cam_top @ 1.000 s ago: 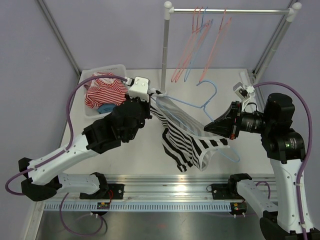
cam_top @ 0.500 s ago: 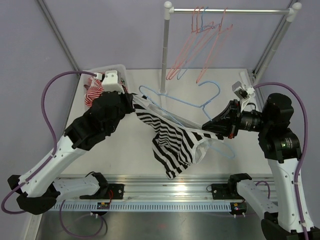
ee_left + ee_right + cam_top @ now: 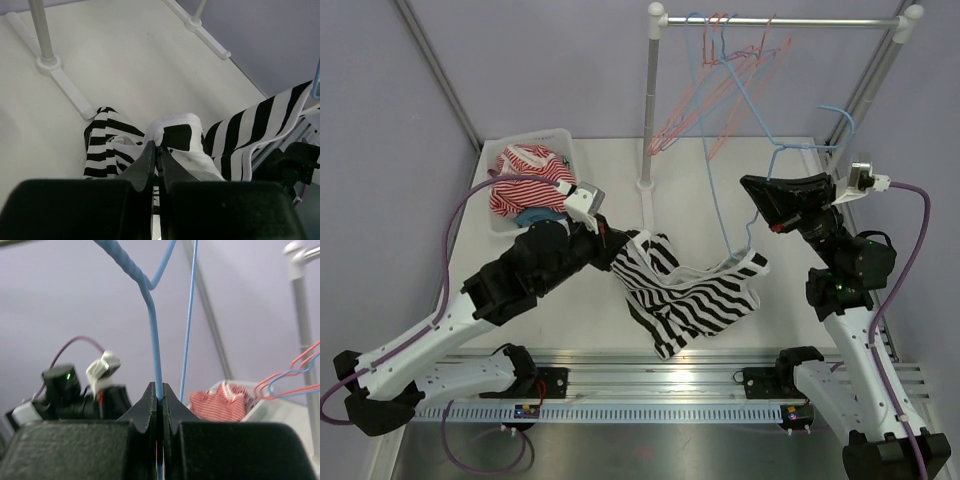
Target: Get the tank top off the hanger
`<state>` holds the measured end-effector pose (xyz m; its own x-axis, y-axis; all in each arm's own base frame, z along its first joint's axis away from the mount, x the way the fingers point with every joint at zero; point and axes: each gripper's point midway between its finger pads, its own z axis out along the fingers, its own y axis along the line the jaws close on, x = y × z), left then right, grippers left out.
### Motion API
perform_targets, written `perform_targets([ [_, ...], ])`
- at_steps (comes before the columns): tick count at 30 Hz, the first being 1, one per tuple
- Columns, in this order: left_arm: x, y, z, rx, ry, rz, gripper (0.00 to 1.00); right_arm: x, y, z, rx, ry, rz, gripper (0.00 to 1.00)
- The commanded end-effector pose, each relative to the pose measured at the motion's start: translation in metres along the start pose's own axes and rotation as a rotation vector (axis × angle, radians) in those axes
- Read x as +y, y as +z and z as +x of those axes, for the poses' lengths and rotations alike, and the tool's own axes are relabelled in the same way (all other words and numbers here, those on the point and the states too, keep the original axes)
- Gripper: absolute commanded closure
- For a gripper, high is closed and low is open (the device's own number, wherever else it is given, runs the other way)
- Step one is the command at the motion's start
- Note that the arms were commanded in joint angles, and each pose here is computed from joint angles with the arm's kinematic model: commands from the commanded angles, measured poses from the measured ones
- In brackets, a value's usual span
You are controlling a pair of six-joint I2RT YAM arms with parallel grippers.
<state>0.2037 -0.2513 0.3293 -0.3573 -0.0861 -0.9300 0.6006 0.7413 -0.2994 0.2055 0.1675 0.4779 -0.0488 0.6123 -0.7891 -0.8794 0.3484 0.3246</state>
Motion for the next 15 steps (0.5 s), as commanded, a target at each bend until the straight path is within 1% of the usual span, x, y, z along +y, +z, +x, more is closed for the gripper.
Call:
perform_targets([
  [1, 0.013, 0.005, -0.002, -0.021, 0.011, -0.081, 1.0, 0.019, -0.005, -0.075, -0.409, -0.088, -0.032, 1.0],
  [2, 0.026, 0.007, 0.011, 0.026, -0.003, -0.152, 1.0, 0.005, -0.004, -0.068, -0.362, -0.072, 0.055, 1.0],
  [3, 0.04, 0.006, 0.012, 0.026, -0.007, -0.24, 1.0, 0.001, -0.004, -0.071, -0.338, -0.16, 0.107, 1.0],
  [4, 0.047, 0.006, 0.016, 0.042, -0.002, -0.28, 1.0, -0.007, -0.006, -0.069, -0.32, -0.165, 0.156, 1.0],
  [5, 0.052, 0.007, 0.023, 0.073, 0.008, -0.306, 1.0, -0.014, -0.013, -0.074, -0.354, -0.193, 0.222, 1.0],
  [6, 0.054, 0.008, 0.026, 0.082, 0.016, -0.319, 1.0, -0.026, -0.023, -0.066, -0.372, -0.198, 0.26, 1.0],
  [7, 0.057, 0.008, 0.029, 0.09, 0.016, -0.333, 1.0, -0.03, -0.029, -0.072, -0.422, -0.209, 0.293, 1.0],
  [8, 0.061, 0.008, 0.034, 0.105, 0.007, -0.358, 1.0, -0.042, -0.036, -0.064, -0.383, -0.199, 0.369, 1.0],
  [9, 0.065, 0.007, 0.034, 0.102, 0.004, -0.387, 1.0, -0.042, -0.039, -0.073, -0.354, -0.262, 0.43, 1.0],
  [10, 0.068, 0.006, 0.035, 0.101, -0.008, -0.405, 1.0, -0.049, -0.042, -0.07, -0.304, -0.275, 0.5, 1.0],
  [11, 0.074, 0.005, 0.036, 0.108, -0.002, -0.442, 1.0, -0.077, -0.058, -0.043, -0.135, -0.281, 0.649, 1.0],
  [12, 0.077, 0.004, 0.035, 0.111, -0.003, -0.463, 1.0, -0.073, -0.061, -0.052, -0.104, -0.293, 0.699, 1.0],
  [13, 0.079, 0.004, 0.035, 0.115, -0.011, -0.482, 1.0, -0.093, -0.073, -0.05, -0.077, -0.277, 0.826, 1.0],
  [14, 0.085, 0.0, 0.036, 0.127, -0.004, -0.514, 1.0, -0.109, -0.092, -0.032, 0.027, -0.256, 0.94, 1.0],
  [15, 0.087, 0.0, 0.033, 0.127, -0.006, -0.529, 0.98, -0.109, -0.098, -0.041, 0.03, -0.272, 0.998, 1.0],
])
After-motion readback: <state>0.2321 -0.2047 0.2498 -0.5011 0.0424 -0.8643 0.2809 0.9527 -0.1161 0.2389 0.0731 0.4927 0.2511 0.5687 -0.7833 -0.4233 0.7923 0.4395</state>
